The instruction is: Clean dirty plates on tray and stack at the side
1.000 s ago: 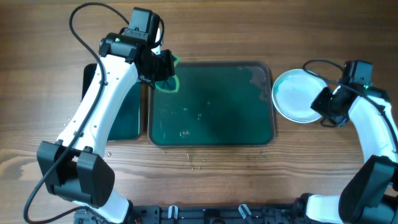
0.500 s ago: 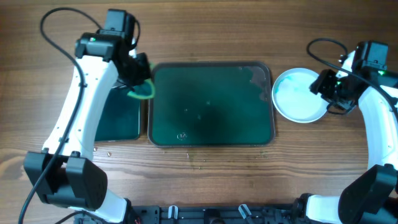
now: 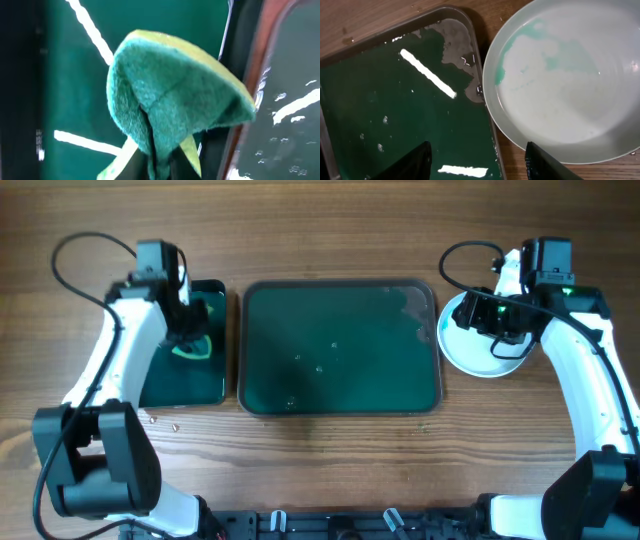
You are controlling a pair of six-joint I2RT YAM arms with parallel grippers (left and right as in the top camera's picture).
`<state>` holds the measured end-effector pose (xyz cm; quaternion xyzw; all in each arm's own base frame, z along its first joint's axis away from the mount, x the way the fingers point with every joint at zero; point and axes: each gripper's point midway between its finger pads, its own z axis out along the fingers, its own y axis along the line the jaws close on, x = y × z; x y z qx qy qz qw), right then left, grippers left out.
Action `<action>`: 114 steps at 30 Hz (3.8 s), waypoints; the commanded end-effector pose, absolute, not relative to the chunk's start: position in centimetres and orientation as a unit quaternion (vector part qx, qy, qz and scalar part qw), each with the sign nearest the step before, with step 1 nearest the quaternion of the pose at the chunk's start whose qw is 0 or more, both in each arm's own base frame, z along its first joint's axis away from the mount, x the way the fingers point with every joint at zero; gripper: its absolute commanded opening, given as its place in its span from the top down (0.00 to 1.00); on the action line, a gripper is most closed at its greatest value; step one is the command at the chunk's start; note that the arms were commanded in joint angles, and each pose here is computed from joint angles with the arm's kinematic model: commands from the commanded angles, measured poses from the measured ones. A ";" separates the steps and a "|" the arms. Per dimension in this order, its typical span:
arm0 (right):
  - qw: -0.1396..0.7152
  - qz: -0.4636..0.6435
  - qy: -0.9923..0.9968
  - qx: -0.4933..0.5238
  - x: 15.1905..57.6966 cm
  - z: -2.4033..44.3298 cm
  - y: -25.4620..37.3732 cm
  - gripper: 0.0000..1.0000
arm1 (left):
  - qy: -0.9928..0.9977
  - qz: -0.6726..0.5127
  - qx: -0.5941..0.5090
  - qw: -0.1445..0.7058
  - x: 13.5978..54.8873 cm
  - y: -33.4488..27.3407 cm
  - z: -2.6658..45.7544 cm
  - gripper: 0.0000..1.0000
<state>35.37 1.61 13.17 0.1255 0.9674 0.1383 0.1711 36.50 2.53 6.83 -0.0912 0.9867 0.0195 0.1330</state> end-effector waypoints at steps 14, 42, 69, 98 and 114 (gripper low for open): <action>0.231 0.146 0.959 0.070 34.2 18.2 2.3 0.34 | 0.971 0.002 -0.113 0.213 37.2 2.3 14.6 0.00; 0.452 0.128 0.883 0.006 18.8 33.4 3.4 0.00 | 0.951 -0.015 -0.131 0.280 36.6 2.0 20.1 0.00; 0.721 0.110 0.672 -0.126 22.6 28.5 6.0 0.00 | 0.951 -0.015 -0.131 0.280 36.6 2.0 20.1 0.00; 0.705 0.117 0.685 -0.137 23.5 18.1 6.7 0.00 | 0.951 -0.015 -0.131 0.280 36.6 2.0 20.1 0.00; 0.704 0.118 0.687 -0.137 23.6 18.0 6.7 0.00 | 0.951 -0.015 -0.131 0.280 36.6 2.0 20.1 0.00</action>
